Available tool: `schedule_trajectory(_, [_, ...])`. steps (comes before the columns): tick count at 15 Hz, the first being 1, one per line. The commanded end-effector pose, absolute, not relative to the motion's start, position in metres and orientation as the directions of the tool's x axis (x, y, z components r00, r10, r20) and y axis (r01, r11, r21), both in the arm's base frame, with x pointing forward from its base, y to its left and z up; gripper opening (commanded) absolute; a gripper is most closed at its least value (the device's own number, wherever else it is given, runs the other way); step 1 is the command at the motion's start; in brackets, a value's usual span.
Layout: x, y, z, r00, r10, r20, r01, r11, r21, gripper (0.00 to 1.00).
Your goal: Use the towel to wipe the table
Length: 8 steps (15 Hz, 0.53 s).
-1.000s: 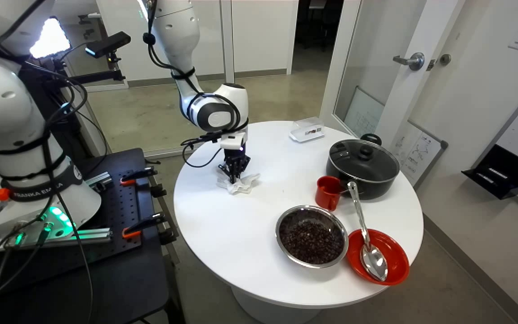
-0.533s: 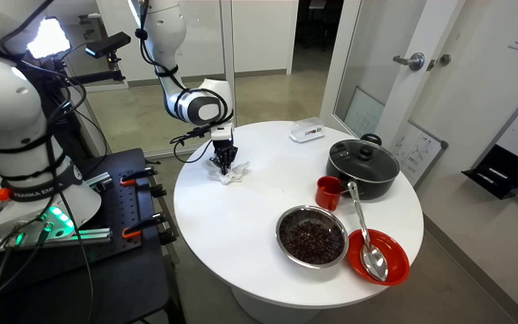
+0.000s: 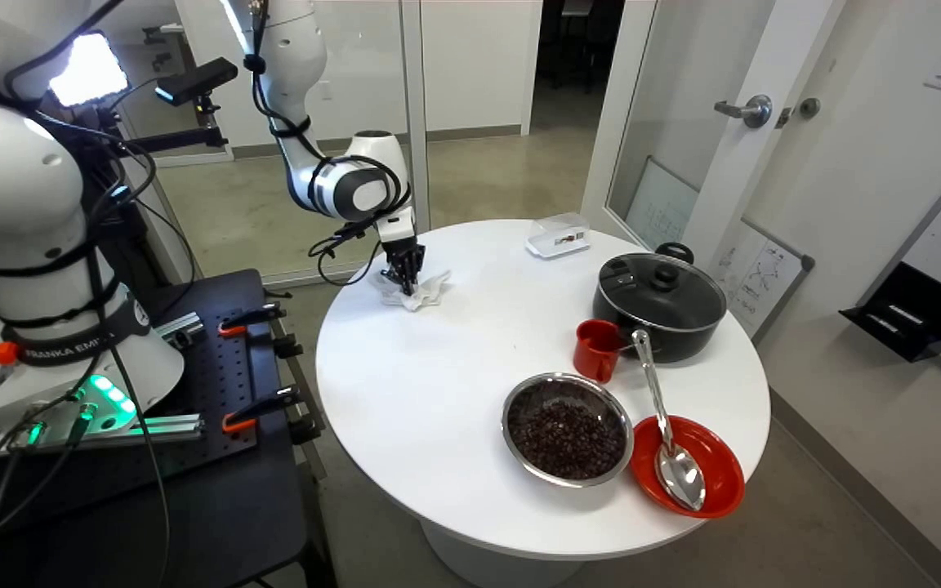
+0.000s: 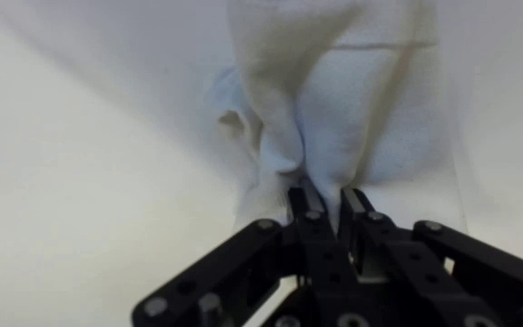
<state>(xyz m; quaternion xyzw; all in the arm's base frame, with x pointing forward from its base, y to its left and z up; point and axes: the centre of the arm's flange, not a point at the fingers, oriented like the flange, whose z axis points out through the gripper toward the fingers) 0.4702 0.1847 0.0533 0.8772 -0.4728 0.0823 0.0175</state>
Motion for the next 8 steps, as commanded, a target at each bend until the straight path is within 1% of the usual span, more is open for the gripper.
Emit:
schedule_trajectory(1, [0.491,0.209,0.033,0.534,-0.823,0.195,-0.803,-0.566,-0.186,0.03])
schedule_trajectory(5, [0.506,0.213,0.028,0.512,-0.83,0.219,-0.794,-0.555,-0.248,0.03])
schedule_trajectory(7, [0.513,0.208,0.028,0.497,-0.825,0.269,-0.79,-0.558,-0.254,0.03])
schedule_trajectory(8, [0.52,0.201,0.032,0.459,-0.835,0.304,-0.806,-0.535,-0.252,0.03])
